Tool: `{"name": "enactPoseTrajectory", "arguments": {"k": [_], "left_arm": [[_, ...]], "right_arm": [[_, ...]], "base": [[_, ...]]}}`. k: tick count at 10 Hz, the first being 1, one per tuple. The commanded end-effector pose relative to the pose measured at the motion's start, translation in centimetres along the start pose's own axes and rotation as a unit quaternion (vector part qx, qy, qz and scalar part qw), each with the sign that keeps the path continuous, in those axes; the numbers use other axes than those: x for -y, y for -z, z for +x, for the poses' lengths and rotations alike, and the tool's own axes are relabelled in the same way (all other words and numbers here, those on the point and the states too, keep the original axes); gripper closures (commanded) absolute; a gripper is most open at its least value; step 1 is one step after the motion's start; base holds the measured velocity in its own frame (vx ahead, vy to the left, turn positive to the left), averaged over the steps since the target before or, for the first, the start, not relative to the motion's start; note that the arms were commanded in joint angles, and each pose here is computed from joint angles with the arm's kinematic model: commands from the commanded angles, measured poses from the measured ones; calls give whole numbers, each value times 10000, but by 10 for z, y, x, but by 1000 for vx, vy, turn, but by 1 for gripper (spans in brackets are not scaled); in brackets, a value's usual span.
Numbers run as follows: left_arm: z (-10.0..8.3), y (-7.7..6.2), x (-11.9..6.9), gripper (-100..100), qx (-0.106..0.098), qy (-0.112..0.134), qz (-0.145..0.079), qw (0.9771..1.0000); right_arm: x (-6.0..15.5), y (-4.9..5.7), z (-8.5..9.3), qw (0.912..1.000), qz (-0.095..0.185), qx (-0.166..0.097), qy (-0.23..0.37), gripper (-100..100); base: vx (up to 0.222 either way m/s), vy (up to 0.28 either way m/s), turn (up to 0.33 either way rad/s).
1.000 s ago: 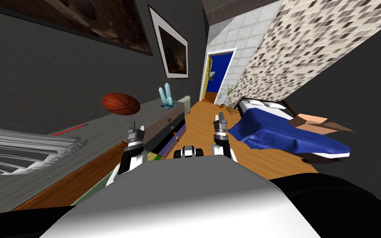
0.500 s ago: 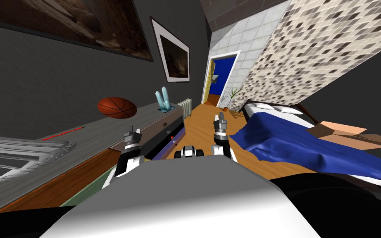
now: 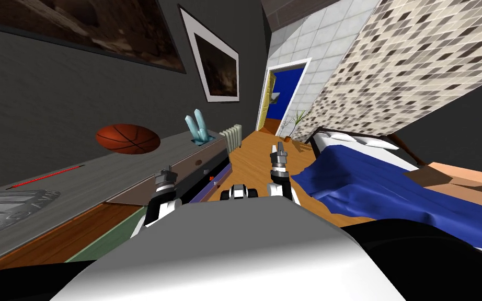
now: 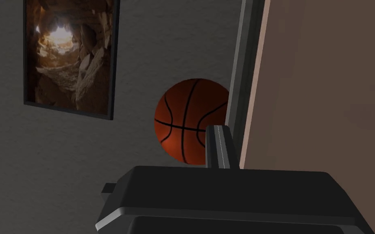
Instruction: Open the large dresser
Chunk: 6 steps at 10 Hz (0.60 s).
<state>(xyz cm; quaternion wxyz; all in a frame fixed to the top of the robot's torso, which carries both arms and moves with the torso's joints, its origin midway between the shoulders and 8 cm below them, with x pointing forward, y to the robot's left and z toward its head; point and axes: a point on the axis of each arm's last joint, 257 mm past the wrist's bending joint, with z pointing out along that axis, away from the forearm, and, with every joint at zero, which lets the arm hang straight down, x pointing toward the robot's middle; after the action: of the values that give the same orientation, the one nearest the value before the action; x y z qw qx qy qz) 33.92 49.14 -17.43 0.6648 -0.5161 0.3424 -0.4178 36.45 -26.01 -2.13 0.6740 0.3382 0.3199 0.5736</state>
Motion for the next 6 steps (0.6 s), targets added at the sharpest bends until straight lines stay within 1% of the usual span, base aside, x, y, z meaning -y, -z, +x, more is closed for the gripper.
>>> {"name": "enactPoseTrajectory", "arguments": {"k": [1,3,4,5,6], "left_arm": [[-8,9,-28,-100,160,133,-315,9993],[-21,19,-47,-100,405,284,-517,9974],[-25,25,-57,-100,535,381,-612,9960],[-28,32,-66,-100,669,495,-705,9940],[-29,40,-76,-100,808,626,-792,9916]], "right_arm": [[0,0,0,10000,0,0,0,0],[0,0,0,10000,-1,0,0,0],[0,0,0,10000,0,0,0,0],[0,0,0,10000,0,0,0,0],[0,0,0,10000,0,0,1,0]], "base": [[165,-164,7],[142,-150,89],[153,-179,48],[137,-142,52],[127,-110,57]]}}
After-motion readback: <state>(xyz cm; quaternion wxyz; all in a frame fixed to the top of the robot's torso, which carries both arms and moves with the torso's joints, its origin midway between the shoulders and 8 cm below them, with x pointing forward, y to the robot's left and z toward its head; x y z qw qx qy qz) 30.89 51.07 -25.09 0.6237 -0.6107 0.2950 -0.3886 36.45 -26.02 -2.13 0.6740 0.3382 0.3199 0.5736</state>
